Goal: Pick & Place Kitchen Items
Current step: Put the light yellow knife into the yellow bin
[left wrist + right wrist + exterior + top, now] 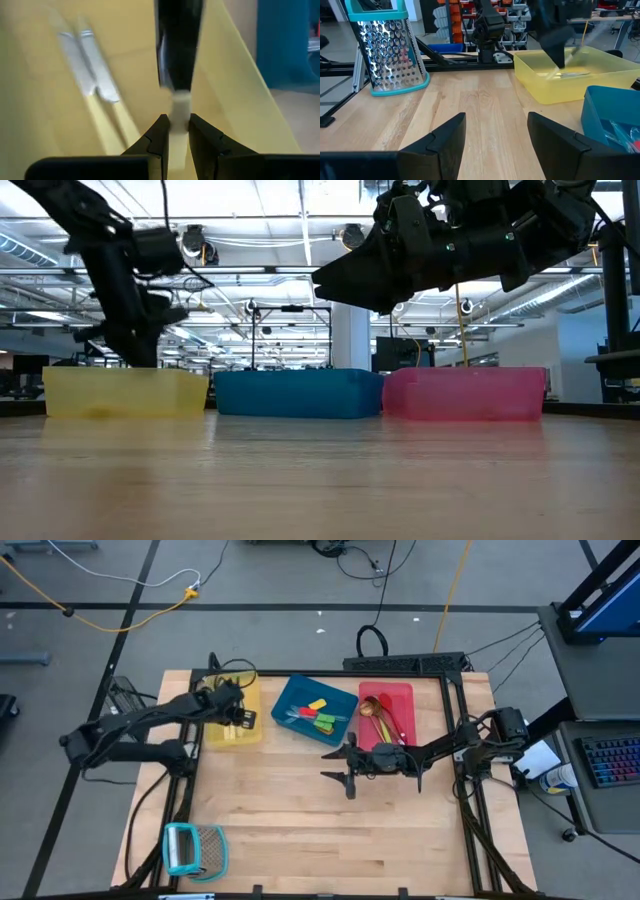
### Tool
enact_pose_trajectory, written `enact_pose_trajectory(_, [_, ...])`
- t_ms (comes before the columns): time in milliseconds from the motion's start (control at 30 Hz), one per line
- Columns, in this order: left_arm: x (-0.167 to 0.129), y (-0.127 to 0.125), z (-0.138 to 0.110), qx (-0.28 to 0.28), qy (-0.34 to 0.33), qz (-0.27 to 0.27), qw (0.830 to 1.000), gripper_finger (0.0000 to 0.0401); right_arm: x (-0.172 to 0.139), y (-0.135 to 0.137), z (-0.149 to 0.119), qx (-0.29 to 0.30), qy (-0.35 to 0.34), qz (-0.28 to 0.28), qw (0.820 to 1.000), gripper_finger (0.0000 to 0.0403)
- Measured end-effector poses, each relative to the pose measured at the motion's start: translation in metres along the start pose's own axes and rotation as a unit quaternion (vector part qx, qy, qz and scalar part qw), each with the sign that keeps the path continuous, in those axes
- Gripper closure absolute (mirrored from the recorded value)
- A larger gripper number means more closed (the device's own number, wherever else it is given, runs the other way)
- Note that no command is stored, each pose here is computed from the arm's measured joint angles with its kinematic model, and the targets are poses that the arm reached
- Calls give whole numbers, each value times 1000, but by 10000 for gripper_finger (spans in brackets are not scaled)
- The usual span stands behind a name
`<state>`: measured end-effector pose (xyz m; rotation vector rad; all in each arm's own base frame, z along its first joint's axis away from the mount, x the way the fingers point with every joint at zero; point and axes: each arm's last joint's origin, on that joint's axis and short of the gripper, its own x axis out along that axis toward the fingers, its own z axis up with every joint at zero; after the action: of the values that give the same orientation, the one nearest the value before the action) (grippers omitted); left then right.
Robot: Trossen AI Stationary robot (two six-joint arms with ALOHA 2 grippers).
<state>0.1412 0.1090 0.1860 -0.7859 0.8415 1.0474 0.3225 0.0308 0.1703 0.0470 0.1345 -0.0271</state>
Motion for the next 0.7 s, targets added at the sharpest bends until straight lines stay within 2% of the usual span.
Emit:
enact_pose_trajectory(133, [22, -1, 7, 15, 16, 11, 1000, 343, 0, 0, 0, 0, 0, 0, 1000, 197])
enact_pose_trajectory(400, [55, 5, 13, -1, 45, 44, 998, 343, 0, 0, 0, 0, 0, 0, 1000, 200])
enact_pose_trajectory(700, [66, 8, 19, -15, 35, 50, 998, 343, 0, 0, 0, 0, 1, 0, 1000, 200])
